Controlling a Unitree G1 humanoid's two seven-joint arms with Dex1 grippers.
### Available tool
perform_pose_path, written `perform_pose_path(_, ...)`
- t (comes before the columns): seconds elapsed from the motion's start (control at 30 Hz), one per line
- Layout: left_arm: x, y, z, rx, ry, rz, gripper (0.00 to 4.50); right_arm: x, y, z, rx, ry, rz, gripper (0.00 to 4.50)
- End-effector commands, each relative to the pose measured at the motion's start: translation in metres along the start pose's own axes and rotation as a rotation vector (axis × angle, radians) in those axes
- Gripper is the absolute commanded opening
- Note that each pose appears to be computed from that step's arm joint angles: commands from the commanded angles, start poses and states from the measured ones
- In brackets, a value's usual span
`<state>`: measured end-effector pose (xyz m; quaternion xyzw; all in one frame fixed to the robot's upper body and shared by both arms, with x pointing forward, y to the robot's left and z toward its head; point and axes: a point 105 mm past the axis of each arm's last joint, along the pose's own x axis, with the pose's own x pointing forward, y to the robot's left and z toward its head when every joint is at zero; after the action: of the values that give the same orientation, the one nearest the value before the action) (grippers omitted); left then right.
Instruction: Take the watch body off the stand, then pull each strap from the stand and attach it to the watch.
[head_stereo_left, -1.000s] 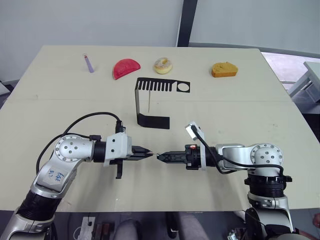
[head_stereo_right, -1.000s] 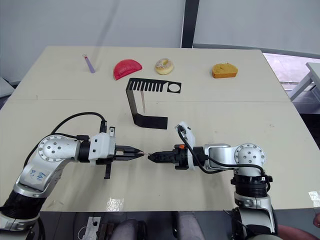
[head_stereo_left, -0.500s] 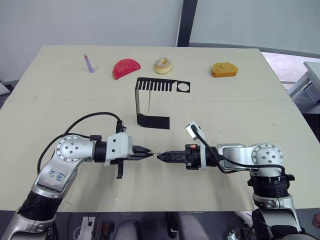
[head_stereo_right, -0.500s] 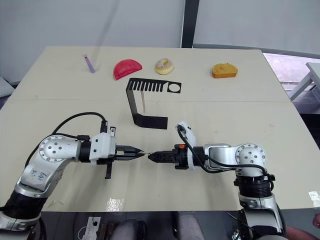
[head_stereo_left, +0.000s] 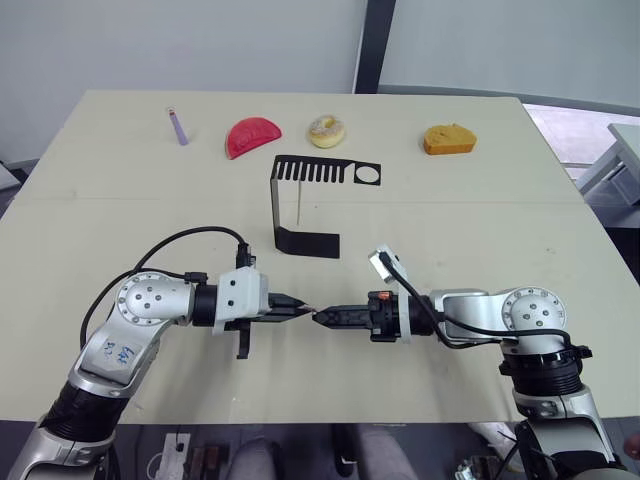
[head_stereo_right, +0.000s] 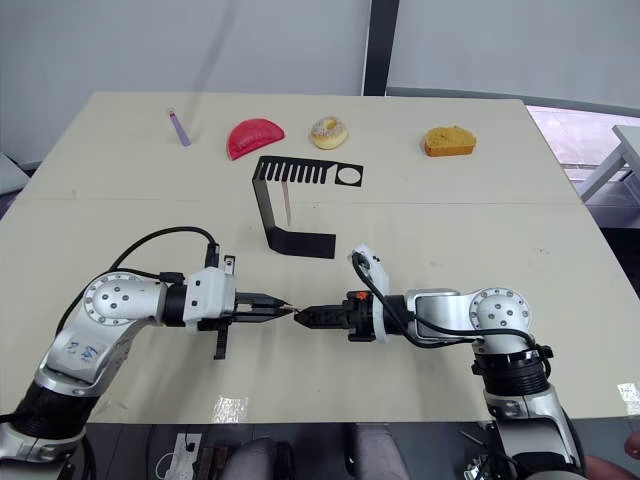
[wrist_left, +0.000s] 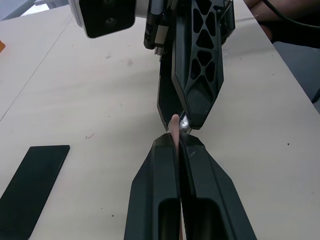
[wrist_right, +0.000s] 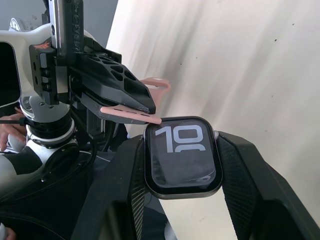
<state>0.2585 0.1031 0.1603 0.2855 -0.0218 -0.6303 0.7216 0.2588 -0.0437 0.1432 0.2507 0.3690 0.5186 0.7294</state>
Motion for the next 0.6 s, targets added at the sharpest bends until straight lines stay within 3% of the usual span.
perform_pose_path(0.03, 0.000, -0.005, 0.006, 0.035, -0.004, -0.019, 0.00, -0.004, 0.007, 0.007, -0.007, -0.038, 0.026, 1.60)
perform_pose_path(0.6, -0.011, -0.004, 0.011, 0.047, 0.000, 0.008, 0.00, -0.005, 0.002, 0.007, 0.020, -0.044, 0.011, 1.60)
